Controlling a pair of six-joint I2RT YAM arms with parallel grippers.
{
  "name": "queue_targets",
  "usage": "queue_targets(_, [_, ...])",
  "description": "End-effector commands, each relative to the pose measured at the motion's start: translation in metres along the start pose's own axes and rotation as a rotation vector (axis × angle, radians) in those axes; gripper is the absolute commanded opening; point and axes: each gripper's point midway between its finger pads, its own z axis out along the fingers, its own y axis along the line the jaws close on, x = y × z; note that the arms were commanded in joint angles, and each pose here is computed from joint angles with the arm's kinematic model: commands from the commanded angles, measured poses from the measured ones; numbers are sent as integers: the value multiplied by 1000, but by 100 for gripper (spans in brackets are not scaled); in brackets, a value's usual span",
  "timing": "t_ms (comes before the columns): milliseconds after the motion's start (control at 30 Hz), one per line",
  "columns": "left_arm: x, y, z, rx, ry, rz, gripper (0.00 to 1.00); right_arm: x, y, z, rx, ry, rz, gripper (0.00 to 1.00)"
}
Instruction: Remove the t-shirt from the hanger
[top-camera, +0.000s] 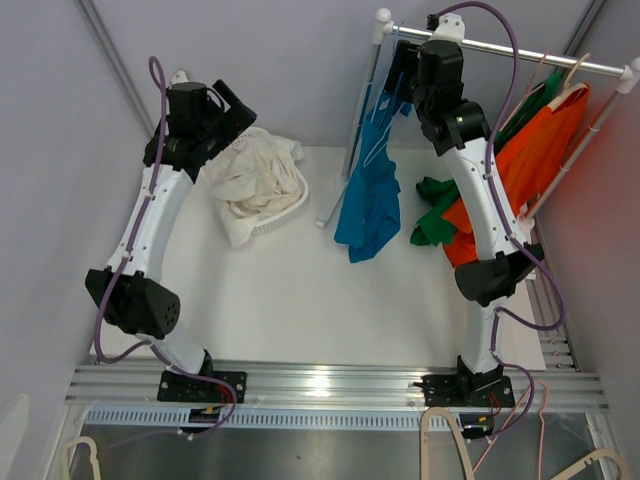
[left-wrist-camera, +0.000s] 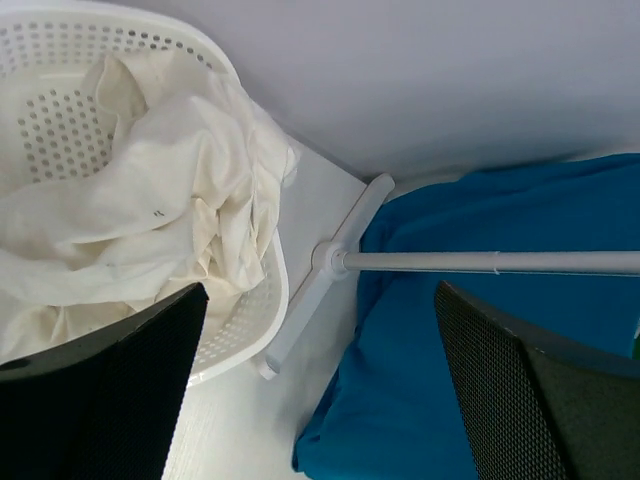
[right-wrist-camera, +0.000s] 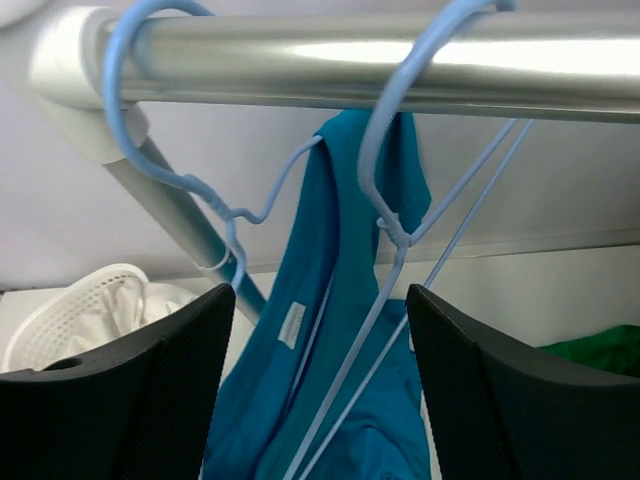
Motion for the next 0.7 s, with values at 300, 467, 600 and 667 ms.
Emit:
queue_targets(300, [22, 9, 9, -88, 26, 152, 99, -23, 17, -32, 23, -70, -7, 74])
queue_targets(467, [47, -37, -9, 48, 17, 247, 100, -17, 34, -43, -30, -61, 7, 74])
queue_targets(600, [62, -74, -25, 211, 26, 271, 100, -22, 33, -28, -11, -85, 2, 71])
queue_targets(667, [67, -78, -29, 229, 23, 287, 99, -19, 31, -15, 13, -97, -16, 70])
